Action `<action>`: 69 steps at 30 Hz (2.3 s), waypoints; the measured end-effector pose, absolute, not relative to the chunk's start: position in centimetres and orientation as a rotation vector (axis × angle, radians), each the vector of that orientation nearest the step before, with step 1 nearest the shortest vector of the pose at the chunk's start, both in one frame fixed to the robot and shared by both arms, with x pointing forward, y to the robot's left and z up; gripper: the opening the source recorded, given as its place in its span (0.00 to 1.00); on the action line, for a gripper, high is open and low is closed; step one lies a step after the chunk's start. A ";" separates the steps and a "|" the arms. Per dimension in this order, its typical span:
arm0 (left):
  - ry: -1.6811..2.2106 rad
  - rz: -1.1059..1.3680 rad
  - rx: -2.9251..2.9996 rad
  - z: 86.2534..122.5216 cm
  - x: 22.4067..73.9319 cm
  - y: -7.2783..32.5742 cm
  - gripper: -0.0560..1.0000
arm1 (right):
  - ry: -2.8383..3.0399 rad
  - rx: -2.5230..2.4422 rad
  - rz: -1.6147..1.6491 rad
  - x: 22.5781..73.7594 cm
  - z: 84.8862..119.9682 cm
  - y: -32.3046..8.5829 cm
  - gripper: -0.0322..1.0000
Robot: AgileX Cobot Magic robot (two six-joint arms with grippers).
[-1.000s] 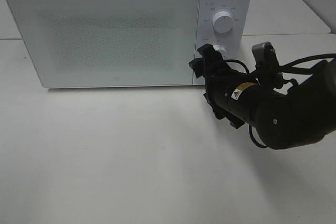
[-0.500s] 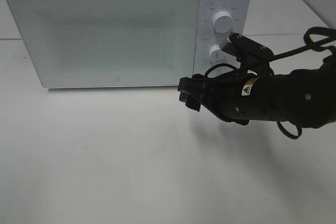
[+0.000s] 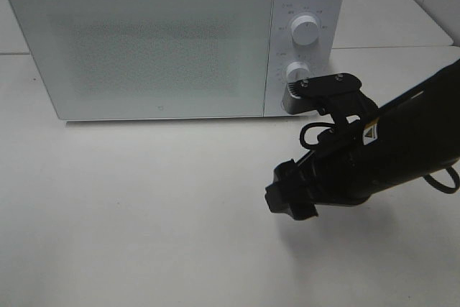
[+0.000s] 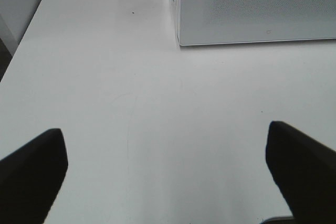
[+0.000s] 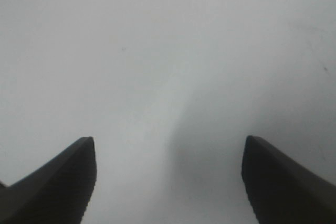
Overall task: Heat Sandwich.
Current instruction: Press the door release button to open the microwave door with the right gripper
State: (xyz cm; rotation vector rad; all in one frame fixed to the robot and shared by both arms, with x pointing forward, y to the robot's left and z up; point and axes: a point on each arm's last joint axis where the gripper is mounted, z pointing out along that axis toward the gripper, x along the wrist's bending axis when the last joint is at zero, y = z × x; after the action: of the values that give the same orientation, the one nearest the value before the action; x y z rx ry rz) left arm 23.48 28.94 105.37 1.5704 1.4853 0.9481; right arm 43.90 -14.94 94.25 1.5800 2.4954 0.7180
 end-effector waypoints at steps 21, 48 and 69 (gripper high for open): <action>1.485 0.948 1.570 105.4 23.5 28.9 0.97 | 2.700 1.298 0.651 35.4 102.9 -20.2 0.76; 1.485 0.948 1.570 105.4 23.5 28.9 0.97 | 2.072 1.455 0.871 23.5 105.3 -30.2 0.76; 1.485 0.948 1.570 105.4 23.5 28.9 0.97 | 1.691 1.530 0.940 22.9 104.8 -30.1 0.76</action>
State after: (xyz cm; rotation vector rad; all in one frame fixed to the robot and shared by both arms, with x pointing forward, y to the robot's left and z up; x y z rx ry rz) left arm 23.48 28.94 105.37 1.5704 1.4853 0.9481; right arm 22.85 -30.13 104.75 1.5302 1.6915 0.9403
